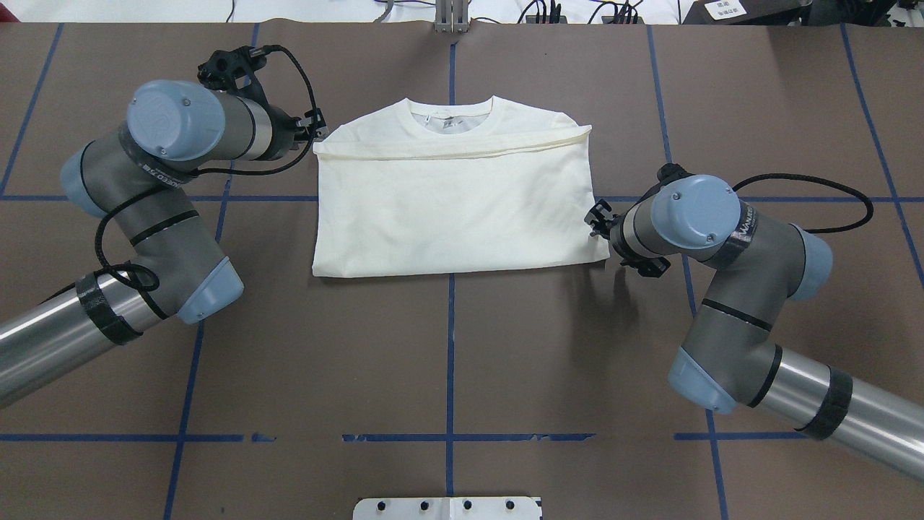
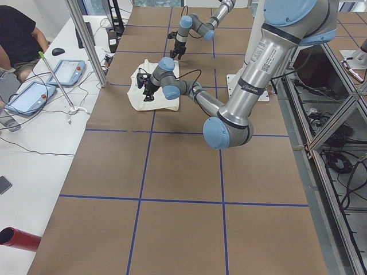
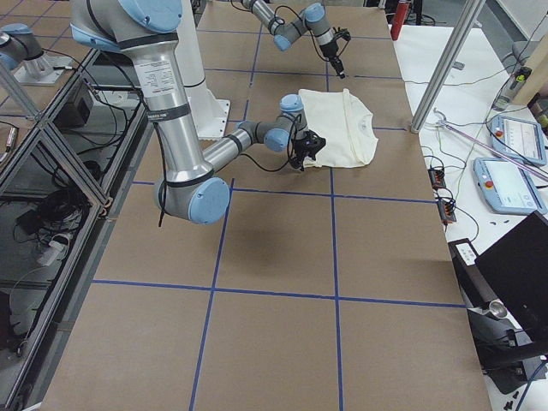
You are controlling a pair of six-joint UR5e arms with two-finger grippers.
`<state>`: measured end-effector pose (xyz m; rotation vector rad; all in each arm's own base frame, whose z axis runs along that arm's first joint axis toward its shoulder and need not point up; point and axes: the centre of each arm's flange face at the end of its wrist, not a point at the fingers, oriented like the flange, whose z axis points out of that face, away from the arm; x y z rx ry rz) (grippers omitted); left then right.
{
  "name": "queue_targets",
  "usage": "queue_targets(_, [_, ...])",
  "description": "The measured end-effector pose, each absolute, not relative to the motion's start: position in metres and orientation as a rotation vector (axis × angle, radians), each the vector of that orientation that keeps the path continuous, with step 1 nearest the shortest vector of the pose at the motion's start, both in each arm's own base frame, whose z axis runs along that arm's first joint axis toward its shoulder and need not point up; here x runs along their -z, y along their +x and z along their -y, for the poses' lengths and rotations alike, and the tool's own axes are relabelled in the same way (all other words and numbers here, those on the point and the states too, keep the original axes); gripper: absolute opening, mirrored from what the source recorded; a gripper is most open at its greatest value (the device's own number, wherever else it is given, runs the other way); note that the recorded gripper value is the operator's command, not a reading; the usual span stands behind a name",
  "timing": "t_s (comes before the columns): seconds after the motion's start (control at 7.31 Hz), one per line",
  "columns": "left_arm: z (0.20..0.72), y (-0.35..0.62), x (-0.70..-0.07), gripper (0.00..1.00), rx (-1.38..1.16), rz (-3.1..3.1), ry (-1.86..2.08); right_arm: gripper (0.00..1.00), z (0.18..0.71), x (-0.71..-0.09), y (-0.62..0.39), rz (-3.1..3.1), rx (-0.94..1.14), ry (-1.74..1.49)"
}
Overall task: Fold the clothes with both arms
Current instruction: 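Move the right gripper to the side edge of the folded shirt and grasp it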
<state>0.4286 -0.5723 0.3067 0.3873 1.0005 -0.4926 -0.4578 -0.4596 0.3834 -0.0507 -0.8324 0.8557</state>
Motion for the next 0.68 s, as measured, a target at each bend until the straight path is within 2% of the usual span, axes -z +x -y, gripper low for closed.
queue_targets(0.14, [0.572,0.429,-0.308,0.53,0.493,-0.998,0.386,0.55,0.459,-0.381,-0.460,0.837,-0.855,-0.053])
queue_targets(0.27, [0.572,0.429,-0.309,0.53,0.494,-0.996,0.386,0.41,0.459,-0.378,-0.461,0.840,-0.854,-0.053])
queue_targets(0.41, [0.572,0.429,-0.310,0.53,0.494,-0.994,0.384,0.03,0.460,-0.375,-0.463,0.844,-0.854,-0.052])
queue_targets(0.68, [0.571,0.430,-0.311,0.53,0.493,-0.993,0.384,0.00,0.461,-0.368,-0.465,0.855,-0.851,-0.051])
